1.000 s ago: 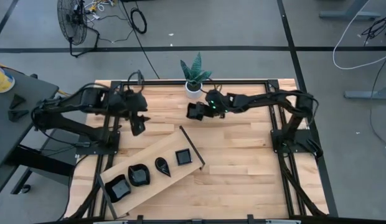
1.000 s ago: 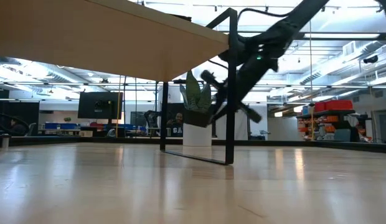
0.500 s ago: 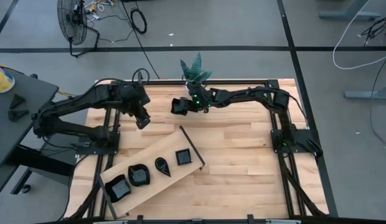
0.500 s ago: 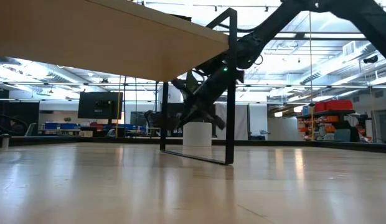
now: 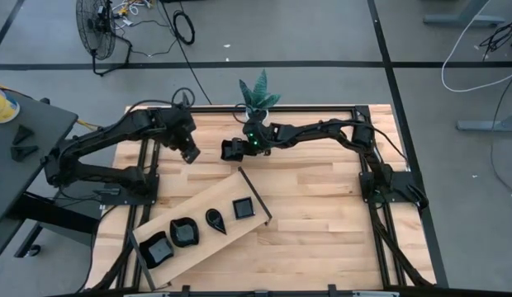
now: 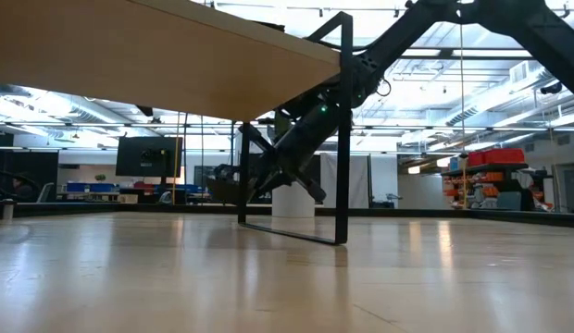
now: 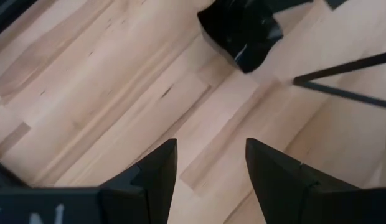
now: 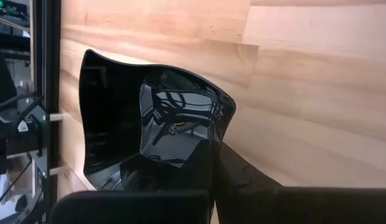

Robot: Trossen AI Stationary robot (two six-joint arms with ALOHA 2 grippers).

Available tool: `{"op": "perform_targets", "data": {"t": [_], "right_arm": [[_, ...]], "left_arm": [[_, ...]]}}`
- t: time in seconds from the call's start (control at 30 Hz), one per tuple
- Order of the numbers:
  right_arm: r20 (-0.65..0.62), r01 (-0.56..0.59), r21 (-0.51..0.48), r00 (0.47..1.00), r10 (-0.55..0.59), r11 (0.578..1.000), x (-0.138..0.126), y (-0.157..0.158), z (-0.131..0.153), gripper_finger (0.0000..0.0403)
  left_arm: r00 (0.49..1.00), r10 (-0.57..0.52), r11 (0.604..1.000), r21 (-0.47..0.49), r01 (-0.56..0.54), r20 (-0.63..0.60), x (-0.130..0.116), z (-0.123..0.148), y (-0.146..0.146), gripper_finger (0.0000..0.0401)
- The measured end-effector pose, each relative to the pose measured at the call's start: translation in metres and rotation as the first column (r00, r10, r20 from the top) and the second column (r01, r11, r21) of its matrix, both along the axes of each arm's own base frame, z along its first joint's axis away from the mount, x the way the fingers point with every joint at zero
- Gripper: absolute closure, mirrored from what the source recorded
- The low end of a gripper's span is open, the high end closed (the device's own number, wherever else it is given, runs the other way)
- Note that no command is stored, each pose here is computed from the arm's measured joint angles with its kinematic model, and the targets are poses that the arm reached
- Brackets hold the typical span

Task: Pick & Place Mini shaped plates
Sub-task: Stack the black distorted square plate on top of the black distorted square plate on the shelf

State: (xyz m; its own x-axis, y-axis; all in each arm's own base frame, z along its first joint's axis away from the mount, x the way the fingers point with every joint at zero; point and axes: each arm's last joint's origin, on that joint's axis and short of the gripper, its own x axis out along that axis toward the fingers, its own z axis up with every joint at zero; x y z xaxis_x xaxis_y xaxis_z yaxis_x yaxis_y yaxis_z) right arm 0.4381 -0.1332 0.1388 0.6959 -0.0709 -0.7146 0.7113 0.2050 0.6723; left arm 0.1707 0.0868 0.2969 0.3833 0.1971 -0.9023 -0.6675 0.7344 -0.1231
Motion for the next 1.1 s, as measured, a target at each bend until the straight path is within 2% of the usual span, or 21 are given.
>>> {"op": "perform_targets", "data": {"t": [0.9, 1.1], "right_arm": [[0.004, -0.069, 0.050, 0.998, 0.069, 0.996, 0.002, 0.011, -0.001, 0.0383], [0.003, -0.069, 0.050, 0.998, 0.069, 0.996, 0.002, 0.011, -0.001, 0.0348]], "left_arm": [[0.994, 0.006, 1.000, 0.021, -0.008, 0.107, 0.008, 0.005, 0.004, 0.0206], [0.994, -0.001, 1.000, 0.028, -0.003, 0.112, 0.008, 0.005, 0.005, 0.0206]]}}
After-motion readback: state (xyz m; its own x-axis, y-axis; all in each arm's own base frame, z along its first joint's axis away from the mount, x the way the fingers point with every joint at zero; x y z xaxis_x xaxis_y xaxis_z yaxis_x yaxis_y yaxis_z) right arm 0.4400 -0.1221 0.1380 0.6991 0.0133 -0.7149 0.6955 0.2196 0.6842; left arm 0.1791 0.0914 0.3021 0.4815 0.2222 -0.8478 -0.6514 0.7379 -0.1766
